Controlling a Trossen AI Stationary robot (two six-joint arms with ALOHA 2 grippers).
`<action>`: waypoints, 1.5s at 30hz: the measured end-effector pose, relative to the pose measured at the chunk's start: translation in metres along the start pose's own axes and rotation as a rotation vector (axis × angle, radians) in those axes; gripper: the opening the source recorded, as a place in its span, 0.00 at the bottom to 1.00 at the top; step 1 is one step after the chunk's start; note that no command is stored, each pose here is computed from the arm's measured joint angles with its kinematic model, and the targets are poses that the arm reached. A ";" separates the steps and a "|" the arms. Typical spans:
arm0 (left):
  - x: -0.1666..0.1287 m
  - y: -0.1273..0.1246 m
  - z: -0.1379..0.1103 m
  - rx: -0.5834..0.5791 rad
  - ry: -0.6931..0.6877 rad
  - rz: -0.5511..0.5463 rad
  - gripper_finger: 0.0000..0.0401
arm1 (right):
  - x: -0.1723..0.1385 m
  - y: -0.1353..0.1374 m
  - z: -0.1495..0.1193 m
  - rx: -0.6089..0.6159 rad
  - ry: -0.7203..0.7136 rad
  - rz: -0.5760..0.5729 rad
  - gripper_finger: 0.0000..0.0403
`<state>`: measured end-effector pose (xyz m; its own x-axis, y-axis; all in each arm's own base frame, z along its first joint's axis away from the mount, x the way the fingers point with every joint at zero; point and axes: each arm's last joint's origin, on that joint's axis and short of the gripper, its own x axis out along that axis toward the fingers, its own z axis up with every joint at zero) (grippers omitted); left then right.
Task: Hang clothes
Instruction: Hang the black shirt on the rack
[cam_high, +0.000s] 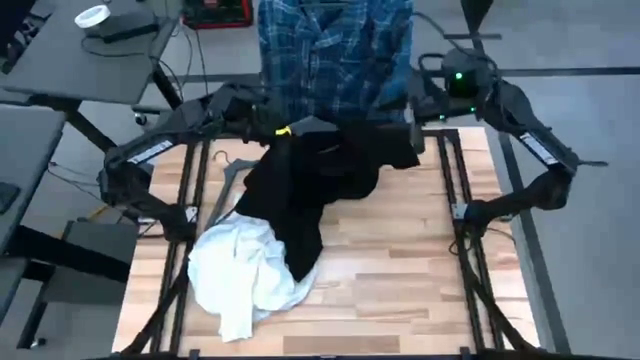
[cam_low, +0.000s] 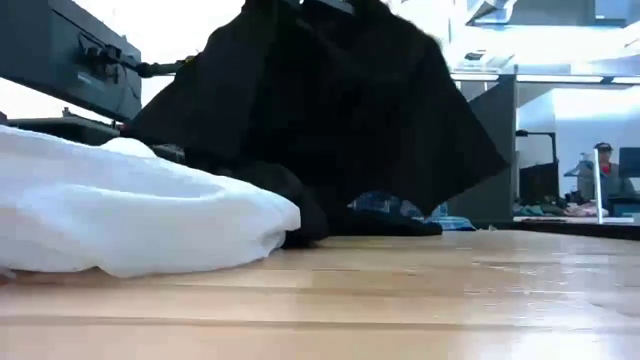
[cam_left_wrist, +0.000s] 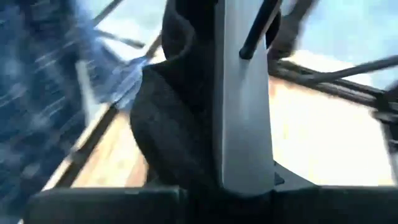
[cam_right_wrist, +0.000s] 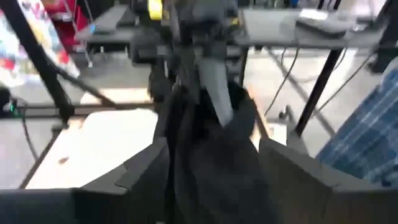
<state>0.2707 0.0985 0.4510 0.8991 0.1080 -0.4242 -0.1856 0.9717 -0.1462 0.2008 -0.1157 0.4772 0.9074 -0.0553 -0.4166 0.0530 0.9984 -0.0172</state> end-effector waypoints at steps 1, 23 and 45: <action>-0.001 -0.002 0.001 0.004 -0.006 -0.019 0.11 | 0.001 0.000 -0.003 0.003 0.032 0.005 0.59; 0.000 -0.013 0.007 0.000 -0.074 -0.074 0.14 | 0.010 0.009 -0.012 -0.032 0.110 0.150 0.21; -0.025 -0.012 -0.013 -0.144 0.109 0.105 0.36 | -0.039 -0.018 -0.022 0.011 0.083 -0.075 0.07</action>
<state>0.2450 0.0811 0.4514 0.8252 0.1760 -0.5368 -0.3376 0.9155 -0.2189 0.1556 -0.1316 0.4741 0.8632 -0.1284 -0.4883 0.1242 0.9914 -0.0411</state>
